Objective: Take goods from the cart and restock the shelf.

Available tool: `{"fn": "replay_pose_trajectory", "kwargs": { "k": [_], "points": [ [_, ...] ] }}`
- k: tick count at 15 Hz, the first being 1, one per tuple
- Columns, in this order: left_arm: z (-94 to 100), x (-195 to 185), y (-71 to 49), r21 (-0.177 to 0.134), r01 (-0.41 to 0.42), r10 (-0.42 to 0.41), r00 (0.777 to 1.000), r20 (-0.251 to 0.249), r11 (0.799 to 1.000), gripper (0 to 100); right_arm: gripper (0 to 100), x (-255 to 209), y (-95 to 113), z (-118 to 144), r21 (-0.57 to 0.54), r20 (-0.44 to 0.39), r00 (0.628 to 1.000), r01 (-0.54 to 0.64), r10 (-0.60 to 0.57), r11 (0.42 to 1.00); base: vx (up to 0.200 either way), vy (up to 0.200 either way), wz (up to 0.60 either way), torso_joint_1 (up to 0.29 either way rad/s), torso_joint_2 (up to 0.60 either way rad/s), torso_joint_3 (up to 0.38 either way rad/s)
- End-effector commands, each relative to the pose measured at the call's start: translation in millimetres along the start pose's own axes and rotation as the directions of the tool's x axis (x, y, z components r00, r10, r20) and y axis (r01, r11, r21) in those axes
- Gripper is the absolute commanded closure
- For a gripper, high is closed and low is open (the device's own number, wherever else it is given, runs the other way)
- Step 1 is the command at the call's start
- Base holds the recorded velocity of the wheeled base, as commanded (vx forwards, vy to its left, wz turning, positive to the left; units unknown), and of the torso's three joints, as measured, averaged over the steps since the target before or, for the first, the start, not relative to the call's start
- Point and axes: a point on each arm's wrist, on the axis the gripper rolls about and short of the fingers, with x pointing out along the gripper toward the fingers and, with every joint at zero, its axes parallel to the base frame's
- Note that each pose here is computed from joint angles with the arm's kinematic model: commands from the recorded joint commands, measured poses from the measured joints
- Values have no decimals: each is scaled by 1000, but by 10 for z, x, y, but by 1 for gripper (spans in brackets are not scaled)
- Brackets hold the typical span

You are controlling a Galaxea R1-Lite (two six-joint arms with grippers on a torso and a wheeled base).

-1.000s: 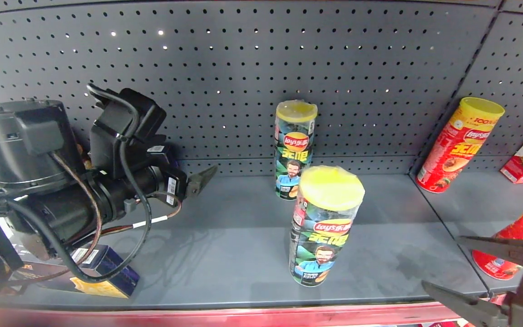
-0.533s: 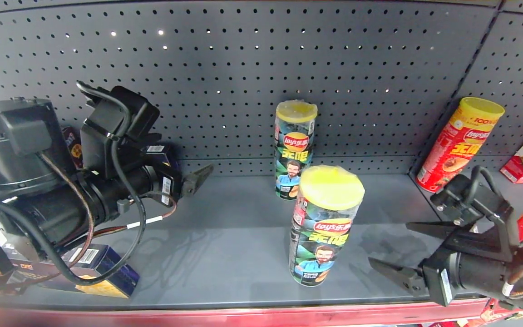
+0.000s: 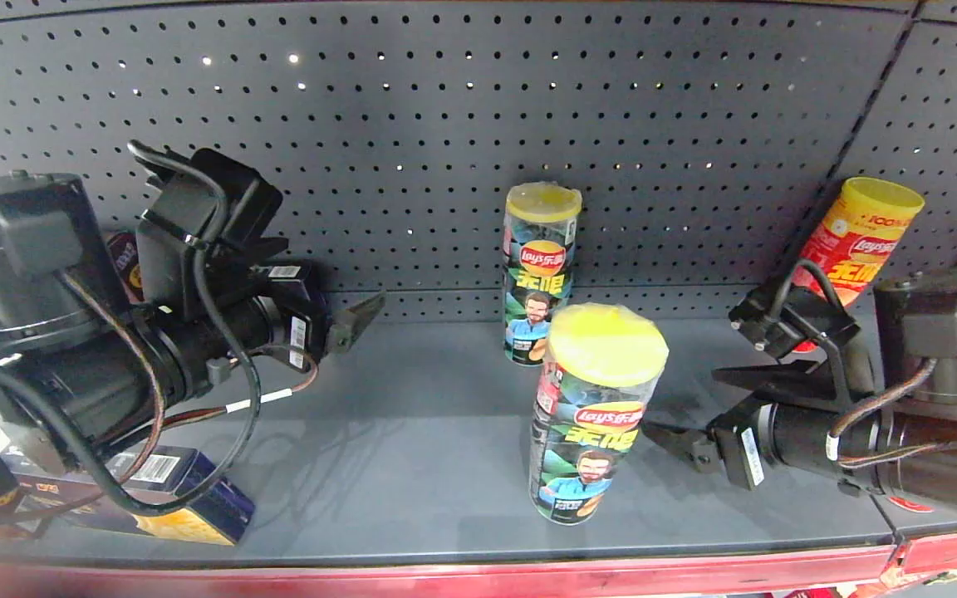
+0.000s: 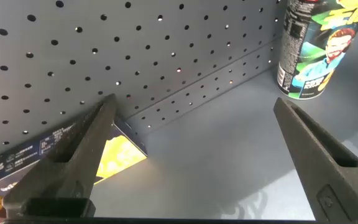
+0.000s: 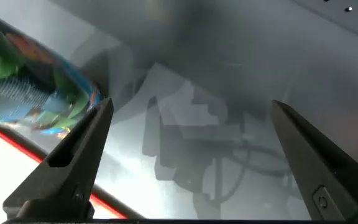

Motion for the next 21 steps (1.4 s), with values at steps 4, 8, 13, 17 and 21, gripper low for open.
{"fn": "replay_pose_trajectory", "kwargs": {
  "k": [4, 8, 13, 17, 21],
  "points": [
    [-4, 4, 3, 0, -2, 2, 1000, -2, 1000, 0, 0, 7, 20, -26, -5, -11, 1000, 8, -8, 1000, 0, 0, 0, 0, 0, 0],
    [35, 10, 10, -2, -4, 4, 1000, 12, 1000, 0, 0, 14, 80, -2, -15, -4, 1000, -15, 15, 1000, 0, 0, 0, 0, 0, 0],
    [40, 11, 15, -2, -6, 6, 1000, 15, 1000, 0, 0, 92, 174, -1, -31, -20, 999, -45, 44, 999, 0, 0, 0, 0, 0, 0],
    [46, 12, 21, -3, -10, 10, 1000, 21, 1000, 0, 0, 136, 227, 27, -39, -19, 998, -60, 59, 997, 0, 0, 0, 0, 0, 0],
    [43, 11, 21, -3, -10, 10, 1000, 21, 1000, 0, 0, 88, 214, 22, -37, -12, 998, -56, 56, 998, 0, 0, 0, 0, 0, 0]
  ]
}}
